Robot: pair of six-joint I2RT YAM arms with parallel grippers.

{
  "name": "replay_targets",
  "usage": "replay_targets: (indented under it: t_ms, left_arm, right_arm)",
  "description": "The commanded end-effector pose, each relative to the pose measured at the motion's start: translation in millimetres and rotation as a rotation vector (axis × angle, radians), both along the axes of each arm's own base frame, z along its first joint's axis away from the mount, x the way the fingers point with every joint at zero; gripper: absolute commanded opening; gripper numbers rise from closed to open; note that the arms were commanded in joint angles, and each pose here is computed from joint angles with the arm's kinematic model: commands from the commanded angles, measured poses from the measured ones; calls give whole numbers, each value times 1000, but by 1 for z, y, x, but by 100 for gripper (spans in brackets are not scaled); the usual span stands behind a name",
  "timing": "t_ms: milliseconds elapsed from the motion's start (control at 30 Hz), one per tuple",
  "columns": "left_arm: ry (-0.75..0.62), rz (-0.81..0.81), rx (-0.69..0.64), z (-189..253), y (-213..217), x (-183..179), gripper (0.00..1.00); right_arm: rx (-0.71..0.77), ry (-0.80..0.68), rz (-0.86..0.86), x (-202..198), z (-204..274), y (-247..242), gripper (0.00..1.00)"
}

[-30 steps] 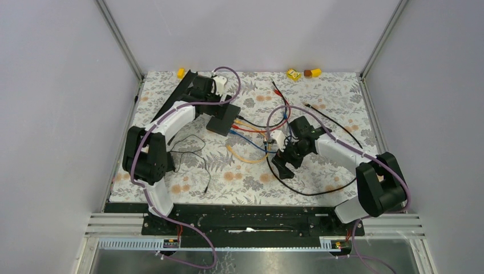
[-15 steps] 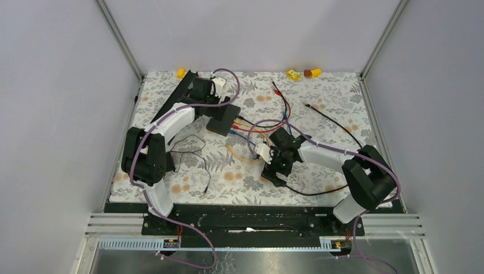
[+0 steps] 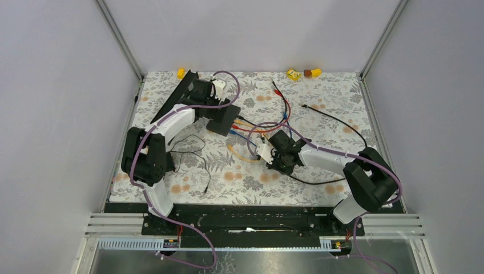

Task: Pull the plug from the switch port
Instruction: Move the connector to the corner of the board.

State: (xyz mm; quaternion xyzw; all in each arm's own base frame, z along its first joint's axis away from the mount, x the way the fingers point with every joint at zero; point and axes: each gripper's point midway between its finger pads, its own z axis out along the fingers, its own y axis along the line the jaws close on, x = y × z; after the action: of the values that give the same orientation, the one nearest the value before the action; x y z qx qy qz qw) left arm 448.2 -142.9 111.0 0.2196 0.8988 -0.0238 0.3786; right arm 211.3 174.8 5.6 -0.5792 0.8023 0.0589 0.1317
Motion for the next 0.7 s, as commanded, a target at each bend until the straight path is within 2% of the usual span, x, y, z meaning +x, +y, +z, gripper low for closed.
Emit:
replay_targets:
  t_ms: [0,100,267,400,500,667]
  left_arm:
    - [-95,-1,-21,31,1,8,99]
    - [-98,-1,-17,30,3,6,99]
    - [-102,-2,-10,30,5,3,99]
    - [-106,-3,-3,30,7,2,99]
    - [-107,-6,-3,30,7,0,99]
    - [-108,-8,-4,30,7,0,99]
  right_arm:
    - [-195,89,8,-33,-28,-49,12]
    - [-232,54,24,-32,-29,-61,0]
    - [-255,43,58,-33,-18,-77,0]
    - [-250,120,66,-40,0,-99,0]
    - [-298,161,61,-46,11,-125,0]
    - [-384,110,47,-37,21,-166,0]
